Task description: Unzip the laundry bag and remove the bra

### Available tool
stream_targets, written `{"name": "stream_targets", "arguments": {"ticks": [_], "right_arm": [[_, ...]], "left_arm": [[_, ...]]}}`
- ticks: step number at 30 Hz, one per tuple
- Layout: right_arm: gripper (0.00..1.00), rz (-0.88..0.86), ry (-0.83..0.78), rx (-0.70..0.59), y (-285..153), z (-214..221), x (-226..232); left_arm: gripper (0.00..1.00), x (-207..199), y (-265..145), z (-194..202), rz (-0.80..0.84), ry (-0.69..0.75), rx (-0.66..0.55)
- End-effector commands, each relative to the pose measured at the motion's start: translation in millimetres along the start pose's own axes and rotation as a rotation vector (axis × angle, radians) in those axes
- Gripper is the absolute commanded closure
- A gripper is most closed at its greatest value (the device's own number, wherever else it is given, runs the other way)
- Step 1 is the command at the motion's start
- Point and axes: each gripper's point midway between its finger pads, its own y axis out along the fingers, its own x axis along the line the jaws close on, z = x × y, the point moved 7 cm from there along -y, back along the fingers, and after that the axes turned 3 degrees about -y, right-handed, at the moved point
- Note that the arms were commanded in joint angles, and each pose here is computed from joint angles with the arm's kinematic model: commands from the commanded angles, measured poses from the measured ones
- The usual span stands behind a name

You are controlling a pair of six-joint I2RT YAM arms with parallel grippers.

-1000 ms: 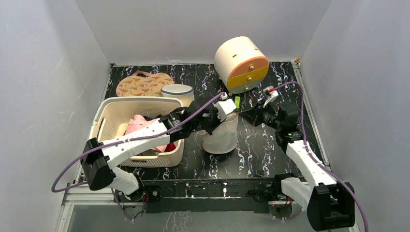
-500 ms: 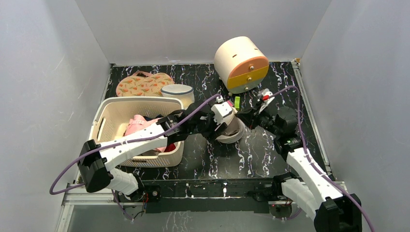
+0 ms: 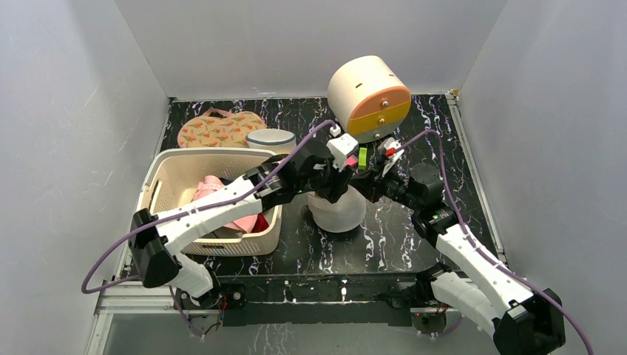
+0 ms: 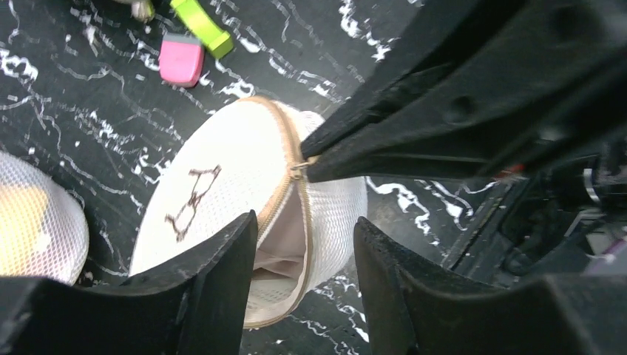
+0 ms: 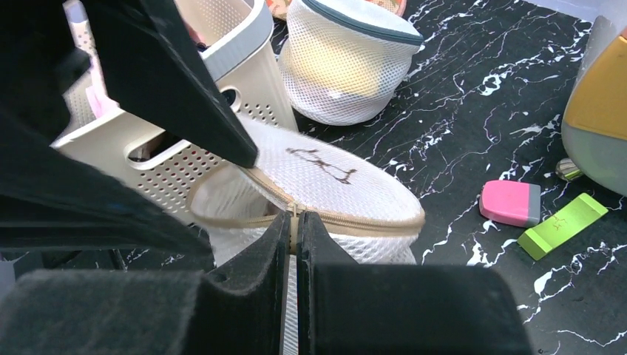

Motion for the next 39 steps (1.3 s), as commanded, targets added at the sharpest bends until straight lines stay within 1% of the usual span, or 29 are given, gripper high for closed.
{"name": "stream_targets", "arguments": {"ticks": [1, 5, 7, 9, 10, 14, 16, 17, 19, 22, 31, 35, 36, 37, 39], "right_arm": [[1.00, -0.001, -0.037, -0.080, 1, -31, 5], [1.00, -0.009, -0.039, -0.076, 0, -31, 7], [1.00, -0.023, -0.038, -0.068, 0, -29, 8], [1.00, -0.033, -0.033, -0.057, 1, -27, 9], [1.00, -0.038, -0.031, -0.050, 1, -25, 9], [1.00, -0.046, -0.034, -0.039, 1, -24, 10], [1.00, -0.050, -0.036, -0.037, 1, -23, 10], [1.00, -0.052, -0.036, -0.036, 0, -23, 11], [1.00, -0.051, -0.038, -0.040, 0, -23, 11], [1.00, -0.048, -0.037, -0.046, 0, -24, 11], [1.00, -0.064, -0.042, -0.032, 1, -30, 12], [1.00, -0.050, -0.033, -0.027, 1, -26, 10], [1.00, -0.051, -0.026, -0.027, 1, -25, 10], [1.00, -0.060, -0.025, -0.025, 2, -26, 11], [1.00, -0.063, -0.023, -0.023, 2, -26, 11]], "left_arm": [[0.52, 11, 4, 0, -0.109, 0.003, 0.032], [0.52, 15, 7, 0, -0.128, 0.025, 0.027], [0.54, 15, 10, 1, -0.120, 0.044, 0.034], [0.54, 15, 12, 1, -0.121, 0.060, 0.042], [0.51, 16, 11, 1, -0.129, 0.068, 0.049], [0.34, 20, 4, -4, -0.144, 0.118, 0.057], [0.32, 20, 1, -7, -0.120, 0.123, 0.058], [0.35, 22, 1, -7, -0.111, 0.112, 0.067], [0.44, 23, 5, -4, -0.073, 0.087, 0.101], [0.51, 22, 11, 2, -0.051, 0.074, 0.144], [0.55, 18, 22, 18, -0.009, 0.051, 0.180], [0.55, 16, 23, 16, 0.009, 0.041, 0.157], [0.57, 16, 24, 16, 0.009, 0.042, 0.152], [0.63, 17, 25, 16, 0.005, 0.051, 0.153], [0.82, 20, 27, 17, -0.007, 0.082, 0.158]]}}
